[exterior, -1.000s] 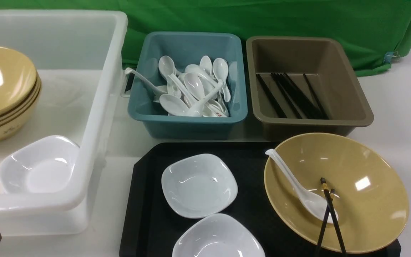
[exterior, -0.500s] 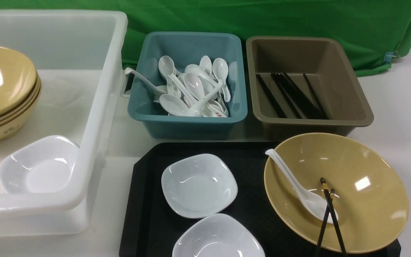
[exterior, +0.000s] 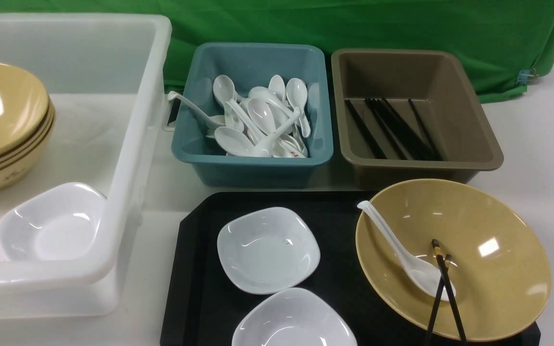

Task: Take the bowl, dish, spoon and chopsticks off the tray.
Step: Use the right arm to grab the chopsticks

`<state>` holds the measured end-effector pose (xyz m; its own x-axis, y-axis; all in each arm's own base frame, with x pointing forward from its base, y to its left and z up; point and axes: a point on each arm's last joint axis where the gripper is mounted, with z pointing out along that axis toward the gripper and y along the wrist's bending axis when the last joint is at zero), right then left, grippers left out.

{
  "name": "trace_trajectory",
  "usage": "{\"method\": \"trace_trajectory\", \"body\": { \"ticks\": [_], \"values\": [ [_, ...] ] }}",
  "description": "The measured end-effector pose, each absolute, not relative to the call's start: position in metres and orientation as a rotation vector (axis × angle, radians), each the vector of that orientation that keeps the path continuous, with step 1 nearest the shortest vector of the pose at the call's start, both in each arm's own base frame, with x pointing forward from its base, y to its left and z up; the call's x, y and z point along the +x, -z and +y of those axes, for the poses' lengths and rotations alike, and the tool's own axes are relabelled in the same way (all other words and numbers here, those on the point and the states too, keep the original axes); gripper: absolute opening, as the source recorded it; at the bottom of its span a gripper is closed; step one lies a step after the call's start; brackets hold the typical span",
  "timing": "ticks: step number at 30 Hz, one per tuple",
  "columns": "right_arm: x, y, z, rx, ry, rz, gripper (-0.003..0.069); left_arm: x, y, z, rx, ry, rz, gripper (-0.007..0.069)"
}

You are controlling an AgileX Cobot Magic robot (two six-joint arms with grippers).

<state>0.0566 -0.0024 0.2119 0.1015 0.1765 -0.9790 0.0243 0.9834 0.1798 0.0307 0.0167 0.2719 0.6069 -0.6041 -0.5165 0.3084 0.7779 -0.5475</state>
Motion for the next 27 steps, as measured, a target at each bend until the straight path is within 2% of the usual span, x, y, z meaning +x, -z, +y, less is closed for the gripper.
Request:
{"method": "trace_trajectory", "body": {
  "ticks": [1, 2, 3, 5, 9, 13, 14, 15, 16, 17, 18, 23, 27],
  "values": [
    [0.055, -0.22, -0.002, 0.259, -0.243, 1.362, 0.0241, 0.026, -0.29, 0.015, -0.426, 0.591, 0.738, 0.0003],
    [0.055, -0.221, -0.002, 0.273, -0.261, 1.349, 0.0241, 0.026, -0.293, 0.015, -0.425, 0.598, 0.739, 0.0003],
    [0.054, -0.228, -0.003, 0.32, -0.343, 1.269, 0.0241, 0.022, -0.317, 0.011, -0.398, 0.614, 0.778, 0.0003],
    [0.052, -0.233, -0.003, 0.339, -0.394, 1.198, 0.0241, 0.023, -0.349, 0.005, -0.359, 0.606, 0.896, 0.0003],
    [0.049, -0.241, -0.003, 0.346, -0.44, 1.105, 0.0238, 0.05, -0.396, -0.004, -0.333, 0.527, 1.279, 0.0003],
    [0.047, -0.246, -0.002, 0.387, -0.539, 1.069, 0.0195, 0.1, -0.402, -0.013, -0.218, 0.372, 1.771, 0.0003],
    [0.048, -0.25, -0.002, 0.395, -0.546, 1.117, 0.0167, 0.114, -0.398, -0.015, -0.174, 0.354, 1.905, 0.0003],
    [0.049, -0.263, 0.0, 0.405, -0.53, 1.232, 0.0104, 0.137, -0.384, -0.02, -0.101, 0.34, 2.084, 0.0003],
    [0.05, -0.267, 0.0, 0.404, -0.522, 1.273, 0.0086, 0.143, -0.38, -0.021, -0.082, 0.34, 2.124, 0.0003],
    [0.052, -0.281, 0.001, 0.39, -0.484, 1.389, 0.004, 0.162, -0.364, -0.025, -0.017, 0.349, 2.251, 0.0003],
    [0.056, -0.295, 0.002, 0.358, -0.442, 1.516, 0.0024, 0.174, -0.353, -0.027, 0.031, 0.361, 2.33, 0.0003],
    [0.094, -0.335, 0.019, 0.123, -0.321, 2.04, 0.0001, 0.216, -0.31, -0.046, 0.203, 0.476, 2.538, -0.0006],
    [0.139, -0.329, 0.048, -0.097, -0.3, 2.396, -0.0007, 0.217, -0.298, -0.079, 0.424, 0.505, 2.577, -0.0011]
  ]
}}
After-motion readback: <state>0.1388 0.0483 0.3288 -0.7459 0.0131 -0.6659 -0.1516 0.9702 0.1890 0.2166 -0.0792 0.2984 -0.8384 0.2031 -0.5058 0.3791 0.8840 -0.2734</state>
